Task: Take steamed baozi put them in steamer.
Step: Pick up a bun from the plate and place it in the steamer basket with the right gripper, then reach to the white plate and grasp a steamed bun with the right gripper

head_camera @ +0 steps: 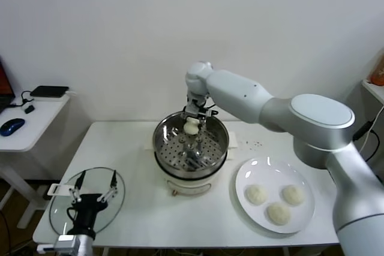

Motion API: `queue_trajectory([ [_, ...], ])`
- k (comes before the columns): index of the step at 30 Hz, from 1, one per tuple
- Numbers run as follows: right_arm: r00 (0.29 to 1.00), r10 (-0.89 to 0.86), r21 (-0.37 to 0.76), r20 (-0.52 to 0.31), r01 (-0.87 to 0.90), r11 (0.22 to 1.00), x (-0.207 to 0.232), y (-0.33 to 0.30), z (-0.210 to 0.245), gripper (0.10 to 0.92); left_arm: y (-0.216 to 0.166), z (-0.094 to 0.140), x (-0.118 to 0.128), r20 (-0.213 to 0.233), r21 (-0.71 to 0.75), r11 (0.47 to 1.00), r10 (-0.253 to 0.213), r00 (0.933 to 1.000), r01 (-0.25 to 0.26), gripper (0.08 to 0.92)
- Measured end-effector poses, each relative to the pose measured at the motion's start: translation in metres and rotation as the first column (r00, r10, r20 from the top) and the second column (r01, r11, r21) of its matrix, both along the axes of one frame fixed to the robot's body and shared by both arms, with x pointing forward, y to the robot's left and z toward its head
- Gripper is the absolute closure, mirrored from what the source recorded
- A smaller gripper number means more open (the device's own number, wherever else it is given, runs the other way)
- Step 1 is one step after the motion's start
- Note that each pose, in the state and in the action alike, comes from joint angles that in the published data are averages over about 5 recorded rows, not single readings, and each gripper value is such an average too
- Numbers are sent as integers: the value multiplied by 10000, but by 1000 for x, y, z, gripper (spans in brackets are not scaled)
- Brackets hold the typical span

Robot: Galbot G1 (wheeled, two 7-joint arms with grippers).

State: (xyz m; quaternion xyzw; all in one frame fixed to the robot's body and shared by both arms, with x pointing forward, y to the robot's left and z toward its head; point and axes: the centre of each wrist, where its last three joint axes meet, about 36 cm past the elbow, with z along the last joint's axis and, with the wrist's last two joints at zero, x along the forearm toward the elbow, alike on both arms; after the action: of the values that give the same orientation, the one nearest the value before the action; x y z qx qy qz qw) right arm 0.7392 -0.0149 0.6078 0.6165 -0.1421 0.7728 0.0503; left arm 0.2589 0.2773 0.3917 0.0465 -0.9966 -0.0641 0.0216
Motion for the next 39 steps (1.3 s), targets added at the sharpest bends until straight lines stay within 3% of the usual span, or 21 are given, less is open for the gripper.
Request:
queue_trajectory([
  [8,10000,76,-19,10,-76,10000,4,2,-5,401,0,0,0,2,-3,10000,-5,10000,5,177],
  [17,10000,64,14,-68,-64,10000,8,-2,-5,212,0,-1,1,-2,-14,10000,5,10000,-5,177],
  [26,9995,90,20,-307,-89,10000,8,-12,11,199,1,1,0,8,8,10000,40,10000,-40,177],
  [34,9987,-137,-35,-491,136,9999,-5,-36,71,200,1,6,-1,88,30,10000,93,9999,-93,177],
  [39,9910,-1165,263,-663,1184,9926,-16,-77,107,200,-2,6,-2,69,8,10000,55,10000,-55,177],
])
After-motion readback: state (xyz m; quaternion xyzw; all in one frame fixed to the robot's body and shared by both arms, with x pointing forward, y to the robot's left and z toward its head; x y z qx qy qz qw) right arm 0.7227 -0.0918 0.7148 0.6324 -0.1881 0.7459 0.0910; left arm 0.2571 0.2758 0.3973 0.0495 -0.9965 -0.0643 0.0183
